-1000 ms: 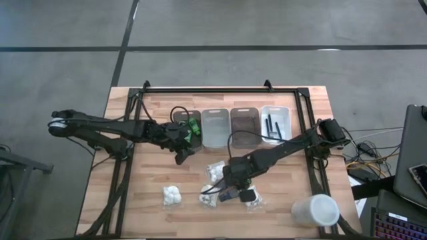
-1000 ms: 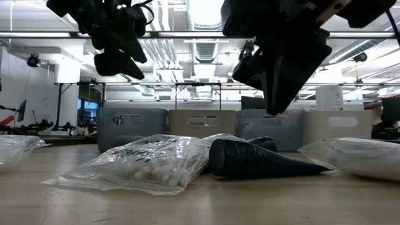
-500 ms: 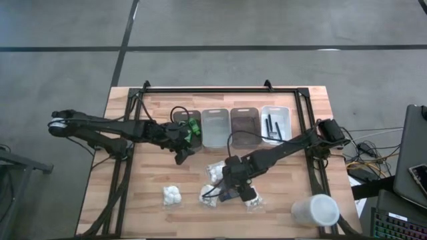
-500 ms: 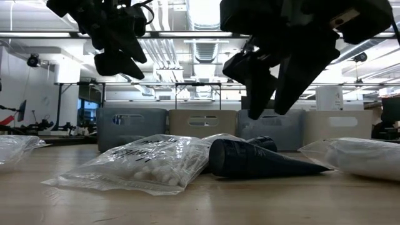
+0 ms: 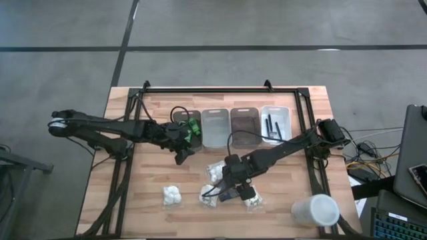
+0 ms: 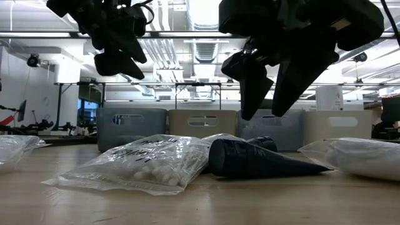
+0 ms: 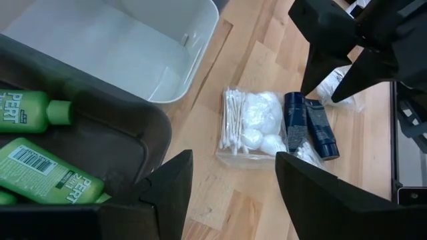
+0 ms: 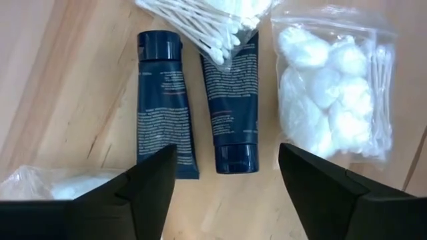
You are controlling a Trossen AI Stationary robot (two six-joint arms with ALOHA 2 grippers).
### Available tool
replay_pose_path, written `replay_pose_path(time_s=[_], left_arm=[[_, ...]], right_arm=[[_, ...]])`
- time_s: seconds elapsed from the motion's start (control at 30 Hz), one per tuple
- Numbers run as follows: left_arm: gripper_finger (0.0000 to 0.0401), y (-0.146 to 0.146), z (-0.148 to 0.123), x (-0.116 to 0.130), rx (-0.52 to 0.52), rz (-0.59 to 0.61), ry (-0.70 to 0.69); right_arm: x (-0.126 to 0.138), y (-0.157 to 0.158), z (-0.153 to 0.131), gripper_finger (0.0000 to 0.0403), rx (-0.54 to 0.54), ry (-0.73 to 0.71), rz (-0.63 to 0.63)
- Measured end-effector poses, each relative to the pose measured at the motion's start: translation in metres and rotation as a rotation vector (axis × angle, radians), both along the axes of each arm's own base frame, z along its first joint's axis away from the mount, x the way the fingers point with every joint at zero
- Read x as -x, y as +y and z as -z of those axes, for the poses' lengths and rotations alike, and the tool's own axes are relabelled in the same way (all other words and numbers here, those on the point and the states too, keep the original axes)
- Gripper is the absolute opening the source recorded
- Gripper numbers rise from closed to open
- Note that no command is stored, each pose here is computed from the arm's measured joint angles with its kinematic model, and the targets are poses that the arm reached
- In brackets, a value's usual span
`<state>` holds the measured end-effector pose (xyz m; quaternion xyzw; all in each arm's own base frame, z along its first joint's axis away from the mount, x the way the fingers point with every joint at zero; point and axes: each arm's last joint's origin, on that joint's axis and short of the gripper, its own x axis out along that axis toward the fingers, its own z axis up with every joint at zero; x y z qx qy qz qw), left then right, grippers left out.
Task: Pick & Place Travel size toiletries
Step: Put the top shave cream into the right black bin
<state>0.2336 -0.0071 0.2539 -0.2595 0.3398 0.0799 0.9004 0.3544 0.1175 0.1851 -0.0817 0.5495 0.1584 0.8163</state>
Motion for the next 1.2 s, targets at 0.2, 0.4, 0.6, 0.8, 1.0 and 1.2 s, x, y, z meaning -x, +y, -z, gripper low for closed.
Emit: replay_pose_path(time_s=[0.2, 0.4, 0.6, 0.8, 1.0, 1.2], left_arm=[[0.0218, 0.000, 0.000, 0.000, 0.000, 0.000, 0.000], [0.0218, 0.000, 0.000, 0.000, 0.000, 0.000, 0.000], [0.0218, 0.000, 0.000, 0.000, 0.000, 0.000, 0.000], [0.0218, 0.000, 0.000, 0.000, 0.000, -0.001, 0.000], [0.0218, 0.000, 0.000, 0.000, 0.000, -0.001, 0.000], [0.0218, 0.000, 0.000, 0.000, 0.000, -0.001, 0.000]], right_arm=[[-0.001, 0.001, 0.001, 0.0265, -0.001, -0.023, -0.026], [0.000, 0.002, 0.005, 0.0255, -0.031, -0.024, 0.025], [0.003, 0.002, 0.013, 0.0239, -0.034, -0.023, 0.030], [0.007, 0.000, 0.020, 0.0230, -0.003, -0.016, 0.010], [0.010, -0.001, 0.031, 0.0227, -0.004, -0.047, -0.011], [0.014, -0.003, 0.040, 0.0236, 0.025, -0.058, -0.016]])
